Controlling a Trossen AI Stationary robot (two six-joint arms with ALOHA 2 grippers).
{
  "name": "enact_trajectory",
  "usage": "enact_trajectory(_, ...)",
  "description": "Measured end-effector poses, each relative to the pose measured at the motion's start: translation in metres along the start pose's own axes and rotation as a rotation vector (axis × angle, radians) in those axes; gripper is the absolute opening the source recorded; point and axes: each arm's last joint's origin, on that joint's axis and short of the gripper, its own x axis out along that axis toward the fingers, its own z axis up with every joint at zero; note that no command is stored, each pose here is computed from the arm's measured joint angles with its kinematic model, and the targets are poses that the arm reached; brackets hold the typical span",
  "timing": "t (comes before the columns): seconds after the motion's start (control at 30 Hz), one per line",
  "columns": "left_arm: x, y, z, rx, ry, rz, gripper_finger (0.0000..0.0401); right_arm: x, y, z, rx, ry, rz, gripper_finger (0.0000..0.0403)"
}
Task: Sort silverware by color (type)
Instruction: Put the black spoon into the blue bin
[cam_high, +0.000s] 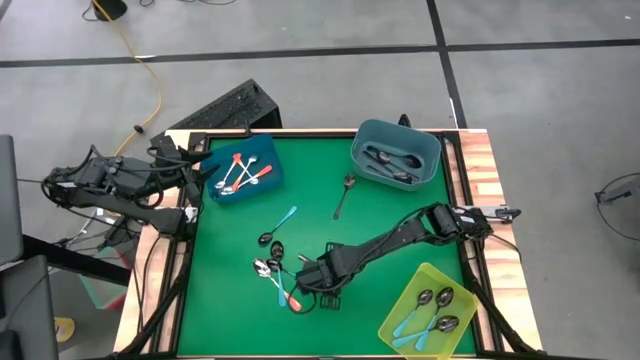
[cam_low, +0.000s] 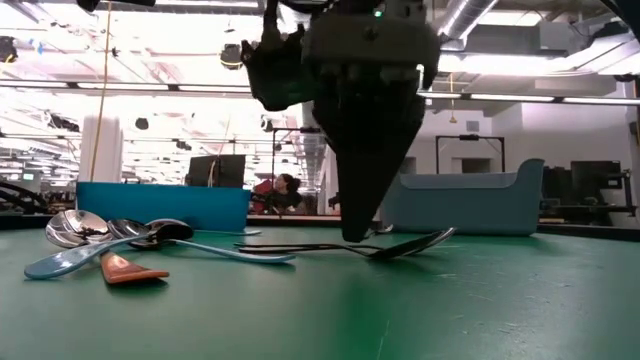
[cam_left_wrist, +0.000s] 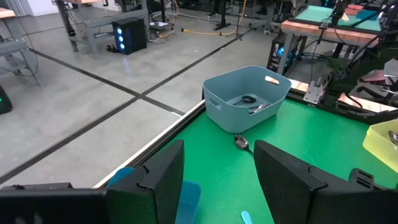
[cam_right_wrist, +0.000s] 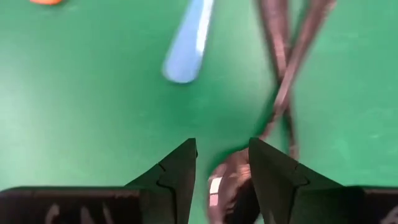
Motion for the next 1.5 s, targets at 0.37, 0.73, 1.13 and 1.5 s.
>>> enact_trajectory(0.37, 0.000, 0.001, 0.000, 0.012, -0.008, 0.024, 0.0179, 0.001, -0.021, 0.009, 0.017, -0.006, -0.031, 0.0159)
enact_trajectory(0.73, 0.000, 0.001, 0.000, 0.012, -0.008, 0.025, 0.0179, 0.014, -0.019, 0.005, 0.008, 0.008, -0.029, 0.0139)
enact_trajectory(1.13, 0.000, 0.001, 0.000, 0.016, -0.016, 0.048, 0.0179, 0.015, -0.022, 0.005, 0.015, 0.018, -0.042, 0.0042)
enact_trajectory(1.5, 0.000, 0.001, 0.001, 0.015, -0.017, 0.050, 0.0179, 0.008, -0.023, 0.004, -0.003, 0.009, -0.038, 0.0006)
